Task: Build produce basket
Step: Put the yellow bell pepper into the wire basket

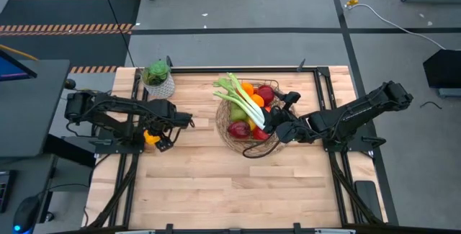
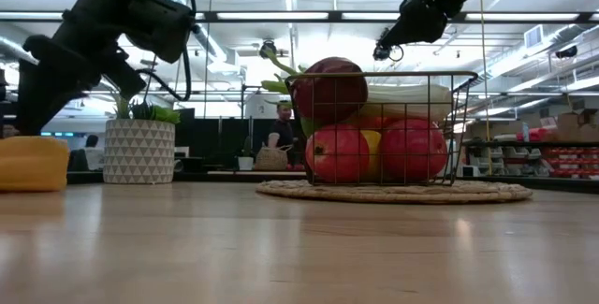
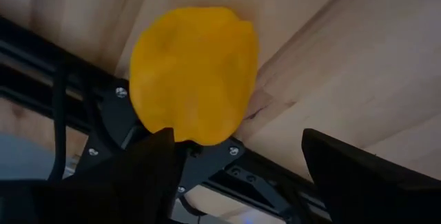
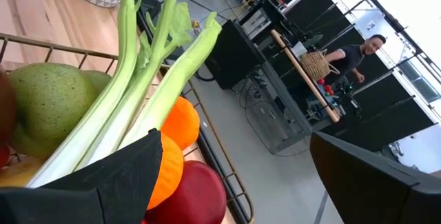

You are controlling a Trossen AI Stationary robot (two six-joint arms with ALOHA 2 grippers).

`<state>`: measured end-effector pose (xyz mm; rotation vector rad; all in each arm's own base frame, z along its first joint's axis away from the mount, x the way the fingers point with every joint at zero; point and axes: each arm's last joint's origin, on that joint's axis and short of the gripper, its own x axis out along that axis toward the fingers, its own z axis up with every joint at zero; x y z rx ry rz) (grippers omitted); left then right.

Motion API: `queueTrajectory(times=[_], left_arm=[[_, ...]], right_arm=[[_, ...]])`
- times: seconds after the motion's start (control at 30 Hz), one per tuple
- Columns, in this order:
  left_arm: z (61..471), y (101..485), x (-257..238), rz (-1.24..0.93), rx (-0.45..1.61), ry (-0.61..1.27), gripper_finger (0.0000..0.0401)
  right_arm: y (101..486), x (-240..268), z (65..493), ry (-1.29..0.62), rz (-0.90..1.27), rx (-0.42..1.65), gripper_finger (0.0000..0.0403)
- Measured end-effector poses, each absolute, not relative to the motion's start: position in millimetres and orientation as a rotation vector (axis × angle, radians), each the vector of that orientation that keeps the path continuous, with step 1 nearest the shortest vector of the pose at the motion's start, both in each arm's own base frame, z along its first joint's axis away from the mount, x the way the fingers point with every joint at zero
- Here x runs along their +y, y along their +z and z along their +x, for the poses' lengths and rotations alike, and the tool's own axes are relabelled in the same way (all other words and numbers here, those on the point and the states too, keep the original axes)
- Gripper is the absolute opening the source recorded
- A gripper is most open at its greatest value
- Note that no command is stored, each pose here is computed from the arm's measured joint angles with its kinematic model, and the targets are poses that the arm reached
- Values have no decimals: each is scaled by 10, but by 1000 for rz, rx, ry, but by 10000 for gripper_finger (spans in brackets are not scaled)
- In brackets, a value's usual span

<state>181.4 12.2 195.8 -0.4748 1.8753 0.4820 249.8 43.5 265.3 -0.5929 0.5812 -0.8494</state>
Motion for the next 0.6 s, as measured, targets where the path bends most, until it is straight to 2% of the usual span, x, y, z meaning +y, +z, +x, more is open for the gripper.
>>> queueTrajectory(times=[0.17, 0.4, 0.6], left_arm=[[1786, 1920, 130, -515, 1861, 621, 325], [1764, 1779, 145, -539, 1816, 645, 325], [1704, 1712, 231, -595, 1795, 776, 325]], right_arm=[[2645, 440, 2501, -825, -566, 579, 374], [2638, 442, 2500, -809, -563, 585, 374], [2638, 442, 2500, -809, -556, 582, 374]])
